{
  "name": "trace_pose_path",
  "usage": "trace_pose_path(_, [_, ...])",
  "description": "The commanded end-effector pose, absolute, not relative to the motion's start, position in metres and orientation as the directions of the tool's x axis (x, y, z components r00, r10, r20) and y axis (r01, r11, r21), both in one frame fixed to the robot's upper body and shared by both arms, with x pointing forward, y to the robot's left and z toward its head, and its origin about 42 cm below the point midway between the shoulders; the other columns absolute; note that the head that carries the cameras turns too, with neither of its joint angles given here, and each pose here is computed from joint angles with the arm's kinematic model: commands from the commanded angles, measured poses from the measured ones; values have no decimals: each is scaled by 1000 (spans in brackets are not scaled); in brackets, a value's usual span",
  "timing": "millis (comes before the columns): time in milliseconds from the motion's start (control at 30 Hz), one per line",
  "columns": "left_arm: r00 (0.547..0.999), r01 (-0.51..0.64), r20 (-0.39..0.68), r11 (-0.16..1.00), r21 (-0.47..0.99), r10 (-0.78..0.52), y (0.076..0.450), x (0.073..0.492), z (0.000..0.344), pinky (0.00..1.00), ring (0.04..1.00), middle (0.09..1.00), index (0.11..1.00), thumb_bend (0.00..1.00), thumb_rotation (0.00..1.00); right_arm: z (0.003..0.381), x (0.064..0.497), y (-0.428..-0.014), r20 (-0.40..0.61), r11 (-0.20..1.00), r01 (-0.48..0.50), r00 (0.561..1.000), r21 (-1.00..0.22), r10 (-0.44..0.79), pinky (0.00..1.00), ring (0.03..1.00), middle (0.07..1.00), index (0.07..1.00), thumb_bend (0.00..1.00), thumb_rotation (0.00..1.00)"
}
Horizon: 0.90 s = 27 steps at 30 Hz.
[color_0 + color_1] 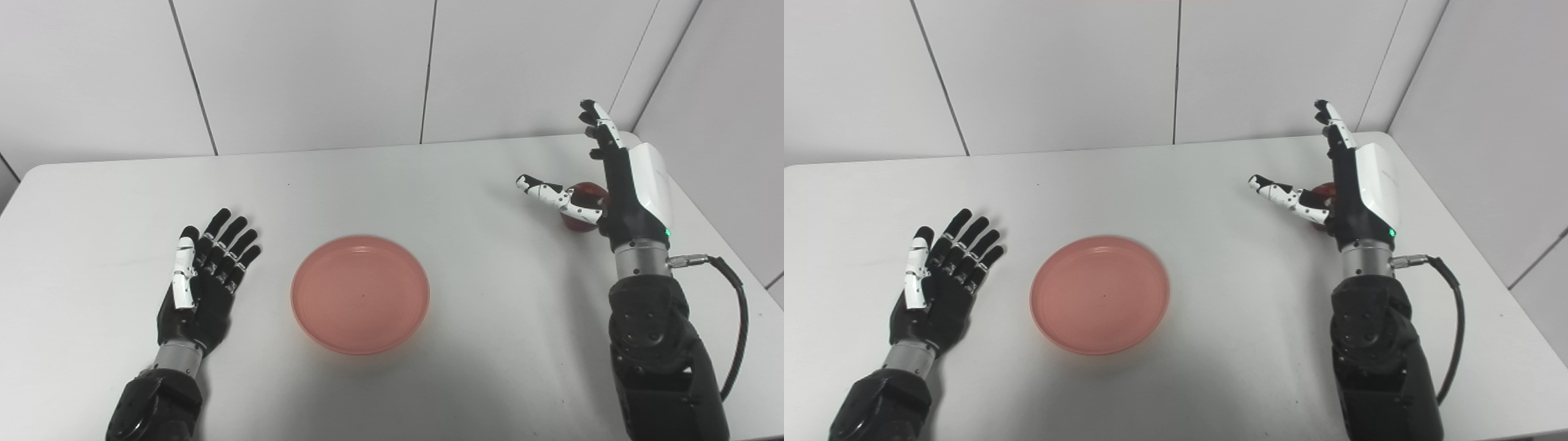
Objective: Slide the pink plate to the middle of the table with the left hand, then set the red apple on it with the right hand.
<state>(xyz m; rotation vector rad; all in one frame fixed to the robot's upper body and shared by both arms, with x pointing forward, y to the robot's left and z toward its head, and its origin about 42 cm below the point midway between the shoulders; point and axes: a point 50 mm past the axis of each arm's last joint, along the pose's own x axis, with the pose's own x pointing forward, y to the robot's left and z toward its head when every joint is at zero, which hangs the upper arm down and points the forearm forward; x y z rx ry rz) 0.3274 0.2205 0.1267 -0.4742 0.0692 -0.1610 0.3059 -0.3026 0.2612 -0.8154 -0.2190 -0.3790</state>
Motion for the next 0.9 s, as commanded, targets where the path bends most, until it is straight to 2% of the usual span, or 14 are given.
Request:
trace_pose_path(0, [986,144,-11,881,-450,-167,225,333,130,900,882,887,885,411,1000,282,311,-312,380,591,460,887,-663,-264,771,863,886,905,953,457])
trace_pose_path(333, [987,139,-7,881,-452,-159,228,333,129,902,884,889,884,419,1000,272,312,-330,335,552,451,892,-701,-302,765,861,897,914,973,464])
trace_pose_path(467, [987,141,-4,878,-458,-161,228,333,127,914,894,897,886,417,1000,271,312,-336,327,527,453,890,-720,-318,733,838,905,918,986,461])
trace_pose_path(567, [986,143,-6,878,-456,-164,228,333,126,917,892,895,885,421,1000,268,313,-344,323,518,452,890,-726,-323,721,831,913,921,994,432])
trace_pose_path(867, [987,137,-14,881,-452,-160,229,332,123,913,887,890,884,423,1000,255,321,-359,274,489,419,899,-765,-342,775,873,913,929,1000,421])
